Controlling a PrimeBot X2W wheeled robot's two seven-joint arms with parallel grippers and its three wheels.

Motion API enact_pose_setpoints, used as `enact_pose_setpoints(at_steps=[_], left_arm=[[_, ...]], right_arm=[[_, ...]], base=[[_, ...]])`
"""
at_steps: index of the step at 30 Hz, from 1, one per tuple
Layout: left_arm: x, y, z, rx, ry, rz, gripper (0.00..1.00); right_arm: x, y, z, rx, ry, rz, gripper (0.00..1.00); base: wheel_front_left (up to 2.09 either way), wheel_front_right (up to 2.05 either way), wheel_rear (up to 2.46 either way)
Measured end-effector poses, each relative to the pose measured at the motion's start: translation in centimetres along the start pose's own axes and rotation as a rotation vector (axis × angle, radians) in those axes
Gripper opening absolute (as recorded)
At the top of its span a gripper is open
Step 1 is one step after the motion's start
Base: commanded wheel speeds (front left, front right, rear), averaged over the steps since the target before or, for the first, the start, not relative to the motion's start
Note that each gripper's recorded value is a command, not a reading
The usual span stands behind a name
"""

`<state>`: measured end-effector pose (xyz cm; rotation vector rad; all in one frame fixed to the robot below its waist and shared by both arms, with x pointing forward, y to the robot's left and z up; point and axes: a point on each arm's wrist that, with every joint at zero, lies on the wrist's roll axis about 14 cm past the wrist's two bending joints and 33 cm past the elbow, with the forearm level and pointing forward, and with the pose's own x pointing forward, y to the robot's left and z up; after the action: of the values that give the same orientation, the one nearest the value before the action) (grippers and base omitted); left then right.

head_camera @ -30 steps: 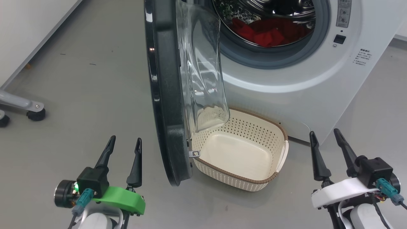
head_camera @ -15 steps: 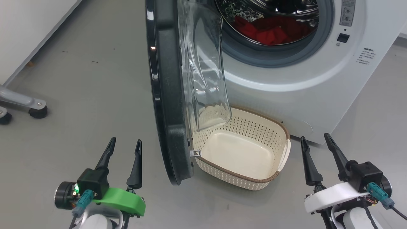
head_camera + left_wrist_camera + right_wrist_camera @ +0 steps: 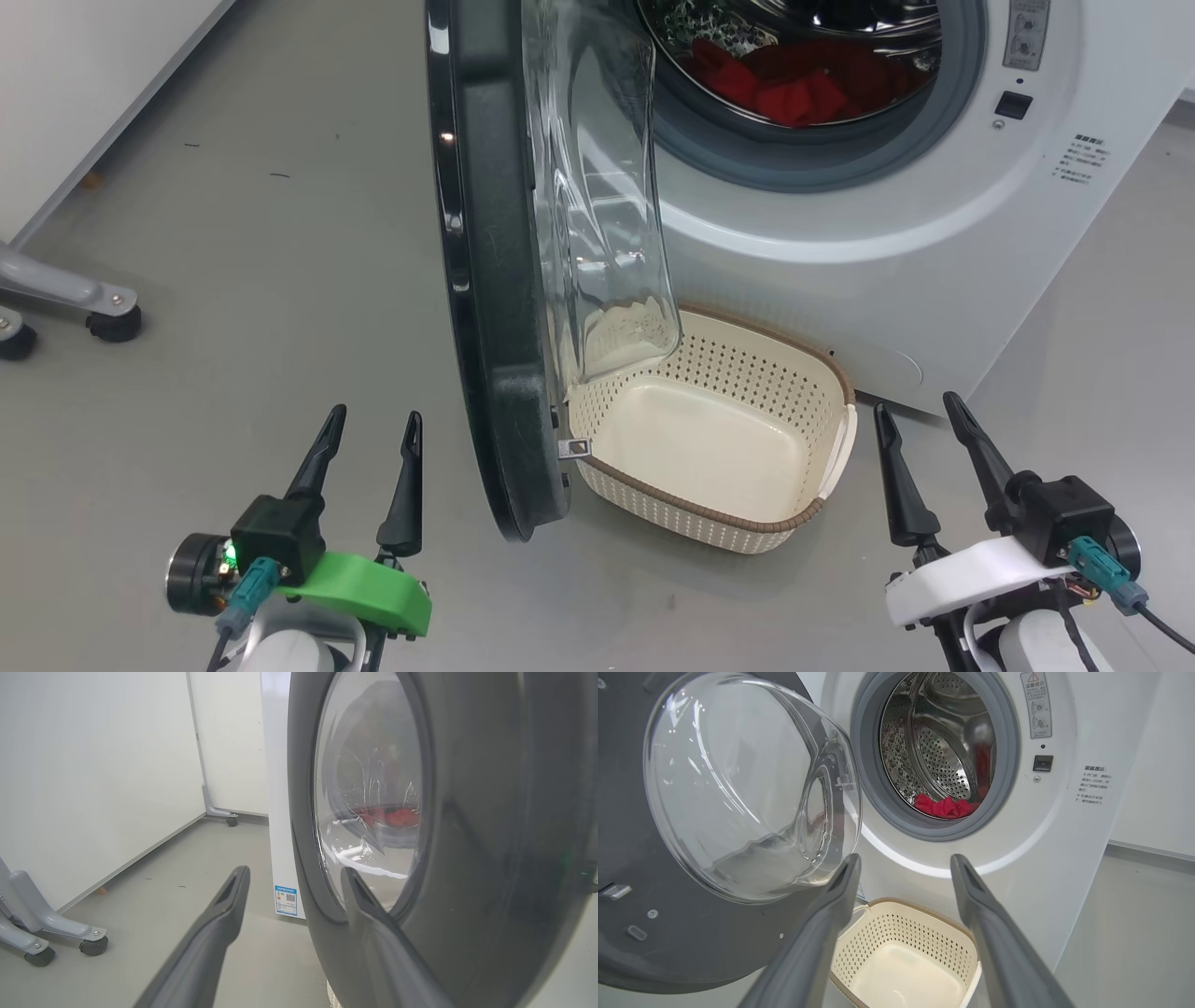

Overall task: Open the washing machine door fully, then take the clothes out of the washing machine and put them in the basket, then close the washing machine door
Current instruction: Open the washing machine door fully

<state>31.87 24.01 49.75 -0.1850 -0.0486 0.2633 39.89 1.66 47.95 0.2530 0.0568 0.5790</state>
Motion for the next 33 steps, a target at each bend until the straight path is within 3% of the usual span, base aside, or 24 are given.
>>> enact_pose_setpoints(at_steps=[5, 6, 7, 19, 28, 33], left_arm=[[0.0, 0.0, -0.1, -0.003, 0.003, 0.002, 1.00], [0.0, 0.0, -0.1, -0.004, 0.004, 0.002, 0.60], [0.0, 0.0, -0.2, -0.004, 0.006, 0.002, 0.00], [-0.1, 0.0, 0.0, -0.007, 0.001, 0.003, 0.00], [0.3, 0.9, 3.8, -0.005, -0.116, 0.035, 0.00], [0.8, 1.1, 8.0, 0.026, -0.245, 0.042, 0.00]], right_arm=[[0.1, 0.0, -0.1, -0.002, 0.002, 0.006, 1.00], [0.1, 0.0, -0.1, 0.000, 0.003, 0.005, 1.00], [0.1, 0.0, -0.2, 0.002, 0.003, 0.006, 1.00], [0.3, 0.1, -0.4, 0.007, 0.006, 0.010, 1.00], [0.5, 0.3, -0.3, 0.003, 0.004, 0.022, 1.00], [0.6, 0.6, -0.3, 0.001, 0.002, 0.032, 1.00]], base=[[0.00, 0.00, 0.00], [0.00, 0.00, 0.00], [0.00, 0.00, 0.00], [0.00, 0.00, 0.00], [0.00, 0.00, 0.00], [0.00, 0.00, 0.00]])
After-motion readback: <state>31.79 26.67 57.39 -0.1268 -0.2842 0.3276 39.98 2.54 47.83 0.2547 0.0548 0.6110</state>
